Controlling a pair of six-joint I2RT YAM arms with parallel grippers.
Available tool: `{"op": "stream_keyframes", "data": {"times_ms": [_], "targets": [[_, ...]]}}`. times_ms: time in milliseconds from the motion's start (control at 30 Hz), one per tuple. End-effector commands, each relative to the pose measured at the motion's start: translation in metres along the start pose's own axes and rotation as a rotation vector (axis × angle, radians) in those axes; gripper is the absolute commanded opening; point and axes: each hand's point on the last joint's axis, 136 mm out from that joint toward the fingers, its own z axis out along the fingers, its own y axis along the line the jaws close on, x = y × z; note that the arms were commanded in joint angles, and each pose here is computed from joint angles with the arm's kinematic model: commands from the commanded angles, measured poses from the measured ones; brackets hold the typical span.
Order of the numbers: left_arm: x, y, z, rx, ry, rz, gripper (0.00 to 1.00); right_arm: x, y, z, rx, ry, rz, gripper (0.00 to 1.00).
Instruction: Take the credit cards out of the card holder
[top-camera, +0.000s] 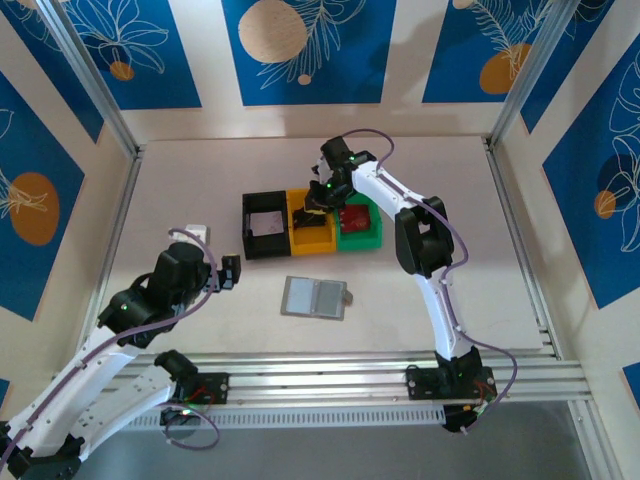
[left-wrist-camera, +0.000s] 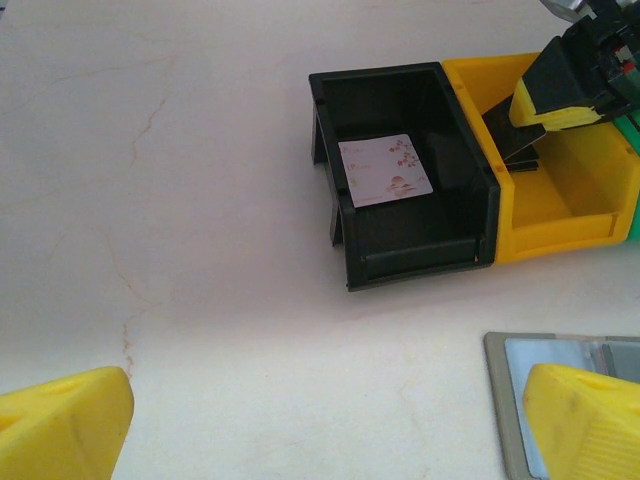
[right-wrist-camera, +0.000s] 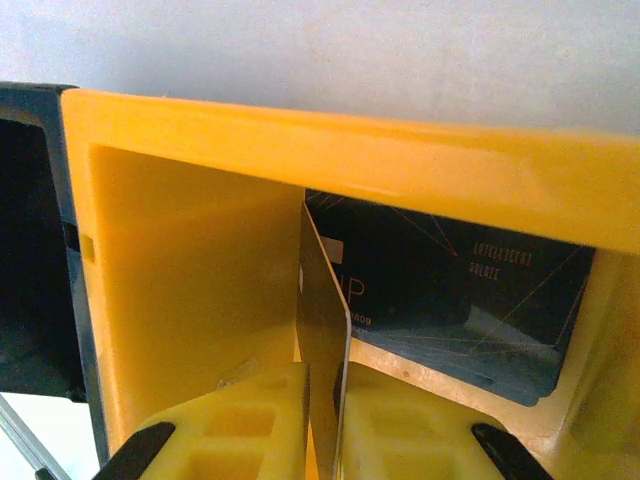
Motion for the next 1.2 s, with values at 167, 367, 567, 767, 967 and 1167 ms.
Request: {"op": "stream_keyframes", "data": {"times_ms": [167,367,567,767,967,1167], "targets": [[0.004,0.004,0.001,-0.017,0.014,0.017,1.0,-0.001,-0.001,-0.005,0.026,0.013,-0.004,0.17],[0.005,0.005,0.001,-0.018,0.014,0.017,1.0,-0.003,-0.001,-0.008,0.034,0.011,-0.003,0.21],[0.005,0.005,0.001,-0.017,0.014,0.017,1.0,-0.009,0.002,-0.017,0.047,-0.01,-0.011,0.22],[0.004,0.005,0.0,-0.017,0.013,0.017,1.0,-0.018,0.006,-0.033,0.061,-0.037,-0.021,0.22],[0.004,0.005,0.0,-0.02,0.013,0.017,1.0,-0.024,0.018,-0.061,0.069,-0.081,-0.038,0.22],[0.005,0.003,0.001,-0.009,0.02,0.018,1.0,-0.013,0.056,-0.115,0.02,-0.165,-0.101,0.23]]}}
